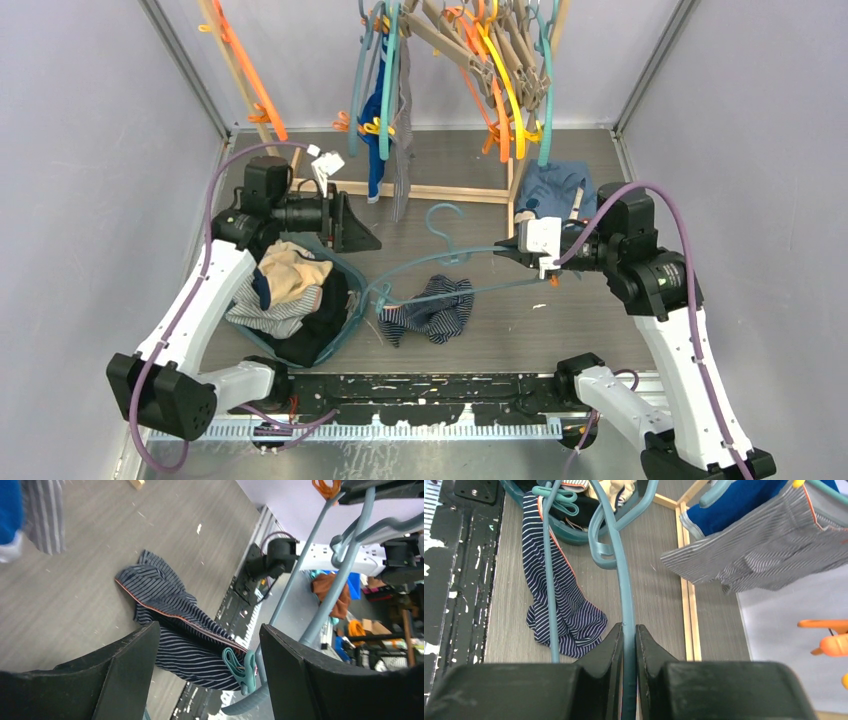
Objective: Remove the underwear clipped to the hanger
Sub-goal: Remove the underwear from the hanger.
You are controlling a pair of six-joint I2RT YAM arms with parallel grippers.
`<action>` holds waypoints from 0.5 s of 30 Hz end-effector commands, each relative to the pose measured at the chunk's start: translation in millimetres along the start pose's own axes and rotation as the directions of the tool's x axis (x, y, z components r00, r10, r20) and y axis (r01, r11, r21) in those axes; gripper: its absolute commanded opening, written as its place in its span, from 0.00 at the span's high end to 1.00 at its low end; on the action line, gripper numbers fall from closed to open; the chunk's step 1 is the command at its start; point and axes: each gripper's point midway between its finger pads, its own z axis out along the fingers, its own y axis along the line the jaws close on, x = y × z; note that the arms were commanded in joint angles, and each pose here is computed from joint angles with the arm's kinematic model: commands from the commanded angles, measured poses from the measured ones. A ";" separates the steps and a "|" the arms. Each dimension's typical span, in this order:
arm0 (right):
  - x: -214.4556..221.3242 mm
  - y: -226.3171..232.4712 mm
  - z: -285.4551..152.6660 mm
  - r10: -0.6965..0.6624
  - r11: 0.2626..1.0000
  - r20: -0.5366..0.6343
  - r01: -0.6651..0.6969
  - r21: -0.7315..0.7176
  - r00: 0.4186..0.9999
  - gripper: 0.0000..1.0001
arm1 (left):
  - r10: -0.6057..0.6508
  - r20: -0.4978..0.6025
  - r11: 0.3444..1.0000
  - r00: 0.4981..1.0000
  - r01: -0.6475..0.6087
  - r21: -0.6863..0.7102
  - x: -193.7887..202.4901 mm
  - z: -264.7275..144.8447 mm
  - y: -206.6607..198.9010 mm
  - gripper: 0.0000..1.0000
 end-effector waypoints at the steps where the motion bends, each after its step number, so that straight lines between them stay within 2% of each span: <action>1: -28.8 -10.5 4.8 -0.148 0.989 0.141 0.150 0.002 0.979 0.99 | -0.053 -0.061 0.995 0.997 0.058 0.085 22.6 4.0 -16.8 0.26; 9: -36.0 -13.3 6.0 -0.171 0.985 0.178 0.174 0.000 0.969 0.99 | -0.160 -0.154 0.967 0.975 0.186 0.176 48.5 8.4 -27.6 0.23; 15: -27.7 -9.4 5.0 -0.166 0.986 0.168 0.169 0.002 0.972 0.99 | -0.173 -0.163 0.955 0.971 0.206 0.213 50.4 7.0 -34.7 0.20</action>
